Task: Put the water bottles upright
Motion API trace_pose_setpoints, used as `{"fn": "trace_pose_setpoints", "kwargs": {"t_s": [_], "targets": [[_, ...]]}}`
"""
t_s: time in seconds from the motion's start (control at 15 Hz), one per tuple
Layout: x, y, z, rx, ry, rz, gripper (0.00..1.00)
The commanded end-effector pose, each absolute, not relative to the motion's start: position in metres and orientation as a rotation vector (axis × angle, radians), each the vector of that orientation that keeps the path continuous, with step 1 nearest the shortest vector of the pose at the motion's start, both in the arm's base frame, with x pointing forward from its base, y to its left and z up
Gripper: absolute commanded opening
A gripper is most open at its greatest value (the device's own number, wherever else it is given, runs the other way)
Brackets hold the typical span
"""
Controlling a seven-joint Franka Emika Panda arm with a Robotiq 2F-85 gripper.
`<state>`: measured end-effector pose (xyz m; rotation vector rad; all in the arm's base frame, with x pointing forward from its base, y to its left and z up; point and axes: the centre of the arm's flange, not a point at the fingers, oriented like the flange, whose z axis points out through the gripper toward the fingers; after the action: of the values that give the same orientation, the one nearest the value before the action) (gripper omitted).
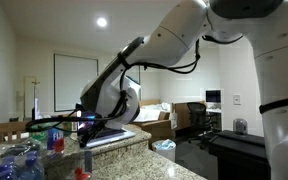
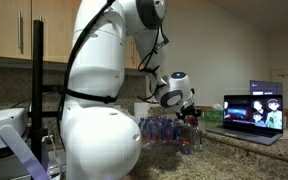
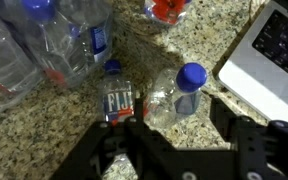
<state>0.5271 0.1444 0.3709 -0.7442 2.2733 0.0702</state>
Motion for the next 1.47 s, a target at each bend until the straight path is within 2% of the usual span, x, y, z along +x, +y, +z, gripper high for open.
{"fn": "trace_pose_setpoints", "kwargs": {"t_s": [0.0, 0.67, 1.4], "targets": [[0.51, 0.124, 0.371, -0.711, 2.28, 0.106, 0.98], [0.519, 0.19, 0.37, -0.96, 2.315, 0.249, 1.0], [0.528, 0.173, 0.359, -0.934, 2.341, 0.283, 1.0]]}}
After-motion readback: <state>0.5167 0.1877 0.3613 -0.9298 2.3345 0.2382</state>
